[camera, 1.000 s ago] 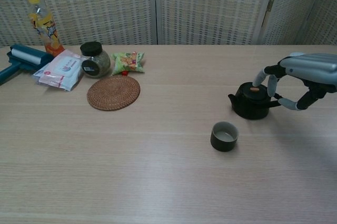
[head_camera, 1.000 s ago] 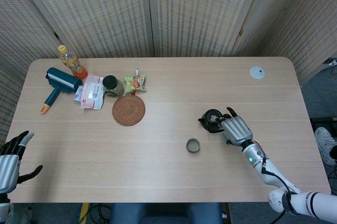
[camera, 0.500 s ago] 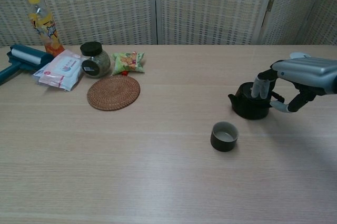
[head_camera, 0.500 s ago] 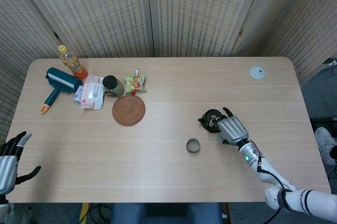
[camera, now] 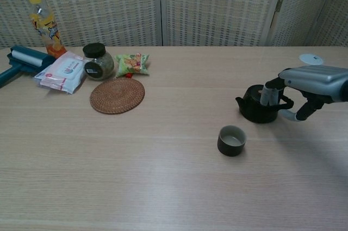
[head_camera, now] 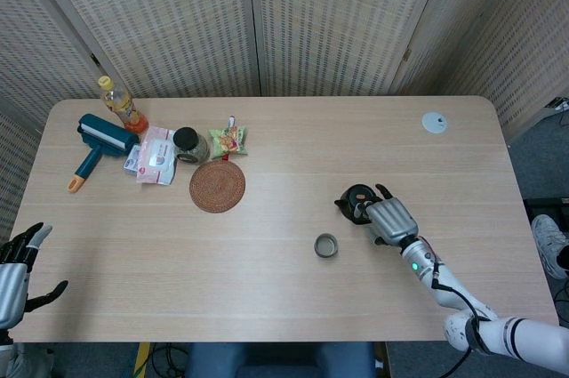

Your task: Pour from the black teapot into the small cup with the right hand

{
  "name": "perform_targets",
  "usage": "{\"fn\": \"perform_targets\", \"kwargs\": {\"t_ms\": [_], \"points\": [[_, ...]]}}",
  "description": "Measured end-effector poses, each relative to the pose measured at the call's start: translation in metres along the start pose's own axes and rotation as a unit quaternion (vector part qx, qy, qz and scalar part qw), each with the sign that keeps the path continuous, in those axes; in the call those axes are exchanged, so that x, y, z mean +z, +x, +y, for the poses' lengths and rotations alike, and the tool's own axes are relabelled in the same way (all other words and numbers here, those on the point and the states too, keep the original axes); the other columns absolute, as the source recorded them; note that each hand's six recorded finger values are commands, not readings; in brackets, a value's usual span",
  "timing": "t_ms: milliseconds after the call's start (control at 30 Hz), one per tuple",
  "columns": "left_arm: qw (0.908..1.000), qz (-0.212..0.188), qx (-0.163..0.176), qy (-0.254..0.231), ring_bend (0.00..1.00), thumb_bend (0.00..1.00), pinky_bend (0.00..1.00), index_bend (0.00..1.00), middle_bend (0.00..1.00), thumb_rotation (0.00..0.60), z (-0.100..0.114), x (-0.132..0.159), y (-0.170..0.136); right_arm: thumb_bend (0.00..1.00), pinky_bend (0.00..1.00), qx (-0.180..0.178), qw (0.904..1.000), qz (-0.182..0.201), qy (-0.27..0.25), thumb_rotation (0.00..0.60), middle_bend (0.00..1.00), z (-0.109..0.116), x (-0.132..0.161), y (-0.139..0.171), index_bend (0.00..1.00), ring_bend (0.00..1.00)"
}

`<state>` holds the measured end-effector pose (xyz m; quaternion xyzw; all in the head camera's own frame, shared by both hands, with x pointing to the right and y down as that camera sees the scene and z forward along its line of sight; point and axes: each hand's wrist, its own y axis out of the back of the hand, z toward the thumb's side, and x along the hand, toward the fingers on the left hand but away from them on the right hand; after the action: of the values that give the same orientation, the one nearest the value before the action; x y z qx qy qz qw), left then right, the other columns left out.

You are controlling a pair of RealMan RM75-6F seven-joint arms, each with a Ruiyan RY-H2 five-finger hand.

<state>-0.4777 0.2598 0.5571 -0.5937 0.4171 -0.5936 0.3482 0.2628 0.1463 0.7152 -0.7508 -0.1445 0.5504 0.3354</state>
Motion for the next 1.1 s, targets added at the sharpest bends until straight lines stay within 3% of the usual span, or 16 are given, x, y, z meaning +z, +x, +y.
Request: {"fn": "perform_targets", "kwargs": {"t_ms": [733,900,1100], "points": [[1.0000,0.004,-0.003,0.001,0.14,0.19,0.17,0.12,0.09,0.600,-0.002,-0.003,-0.001,0.47,0.00,0.030,0.9995,-0.002,0.014,0.600,0.42,-0.019,-0.001,0.002,0.39,0.29],[1.0000,0.006,-0.002,0.001,0.14,0.19,0.17,0.12,0.09,0.600,-0.001,-0.004,-0.002,0.48,0.00,0.036,0.9993,-0.002,0.012,0.600,0.45,-0.023,0.000,0.000,0.42,0.35],[1.0000,0.007,-0.001,0.002,0.14,0.19,0.17,0.12,0.09,0.600,0.000,-0.005,-0.003,0.48,0.00,0.035,0.9994,-0.002,0.006,0.600,0.59,-0.020,0.002,-0.006,0.56,0.51]]}}
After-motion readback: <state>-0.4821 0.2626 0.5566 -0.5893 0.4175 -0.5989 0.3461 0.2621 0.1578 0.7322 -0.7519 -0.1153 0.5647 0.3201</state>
